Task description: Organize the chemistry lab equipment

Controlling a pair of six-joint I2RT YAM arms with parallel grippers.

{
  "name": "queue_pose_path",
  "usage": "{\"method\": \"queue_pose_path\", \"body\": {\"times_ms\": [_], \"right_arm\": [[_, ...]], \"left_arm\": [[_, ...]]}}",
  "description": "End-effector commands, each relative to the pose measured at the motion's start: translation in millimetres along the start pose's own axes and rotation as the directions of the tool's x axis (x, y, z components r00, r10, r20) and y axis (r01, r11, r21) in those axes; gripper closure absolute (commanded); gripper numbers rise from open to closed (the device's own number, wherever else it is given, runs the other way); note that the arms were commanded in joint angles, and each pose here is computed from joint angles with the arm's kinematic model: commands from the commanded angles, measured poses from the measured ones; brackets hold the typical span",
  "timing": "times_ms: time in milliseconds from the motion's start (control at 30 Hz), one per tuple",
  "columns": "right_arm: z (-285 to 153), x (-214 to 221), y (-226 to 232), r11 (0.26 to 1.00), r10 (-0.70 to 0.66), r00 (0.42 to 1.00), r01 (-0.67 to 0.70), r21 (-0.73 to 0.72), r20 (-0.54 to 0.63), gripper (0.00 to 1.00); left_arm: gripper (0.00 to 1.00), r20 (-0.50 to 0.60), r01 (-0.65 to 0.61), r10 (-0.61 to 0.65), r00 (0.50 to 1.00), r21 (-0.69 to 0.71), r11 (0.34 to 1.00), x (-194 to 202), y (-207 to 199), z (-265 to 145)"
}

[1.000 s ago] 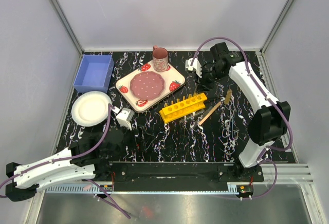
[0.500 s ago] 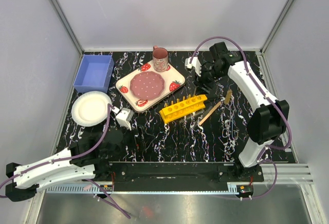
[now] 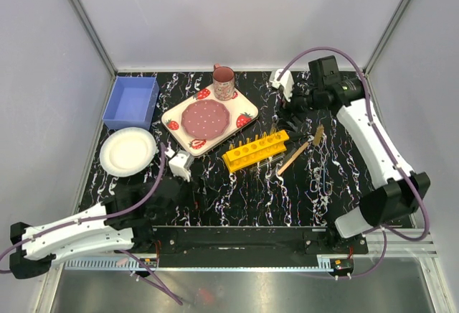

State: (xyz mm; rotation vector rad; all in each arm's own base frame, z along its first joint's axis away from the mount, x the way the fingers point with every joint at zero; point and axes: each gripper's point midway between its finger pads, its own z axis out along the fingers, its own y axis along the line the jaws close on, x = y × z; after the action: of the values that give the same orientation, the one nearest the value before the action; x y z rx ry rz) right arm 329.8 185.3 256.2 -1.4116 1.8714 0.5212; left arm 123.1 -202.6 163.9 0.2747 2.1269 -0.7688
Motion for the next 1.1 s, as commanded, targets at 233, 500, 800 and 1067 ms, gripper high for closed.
{"method": "queue_pose_path", "body": {"times_ms": [233, 500, 800, 1067], "right_arm": [[-68, 9, 17, 0.922, 0.304, 0.895, -0.362, 0.135, 0.327, 0.0], [-67, 71, 20, 0.805, 0.476, 0.732, -0.585, 0.094, 0.487, 0.0], [-81, 84, 11, 0.74, 0.538, 0.654, -0.669, 0.074, 0.532, 0.0], [-87, 85, 11, 0.735, 0.533, 0.649, -0.673, 0.083, 0.542, 0.0]], "left_arm": [[0.05, -0.164, -0.102, 0.121, 0.979, 0.119, 0.988, -10, -77, 44], [0.12, -0.315, -0.25, 0.258, 0.913, 0.067, 0.966, 6, -110, 117], [0.29, -0.374, -0.357, 0.343, 0.862, 0.033, 0.934, 23, -125, 187], [0.41, -0.433, -0.445, 0.398, 0.809, -0.007, 0.896, 45, -111, 232]]}}
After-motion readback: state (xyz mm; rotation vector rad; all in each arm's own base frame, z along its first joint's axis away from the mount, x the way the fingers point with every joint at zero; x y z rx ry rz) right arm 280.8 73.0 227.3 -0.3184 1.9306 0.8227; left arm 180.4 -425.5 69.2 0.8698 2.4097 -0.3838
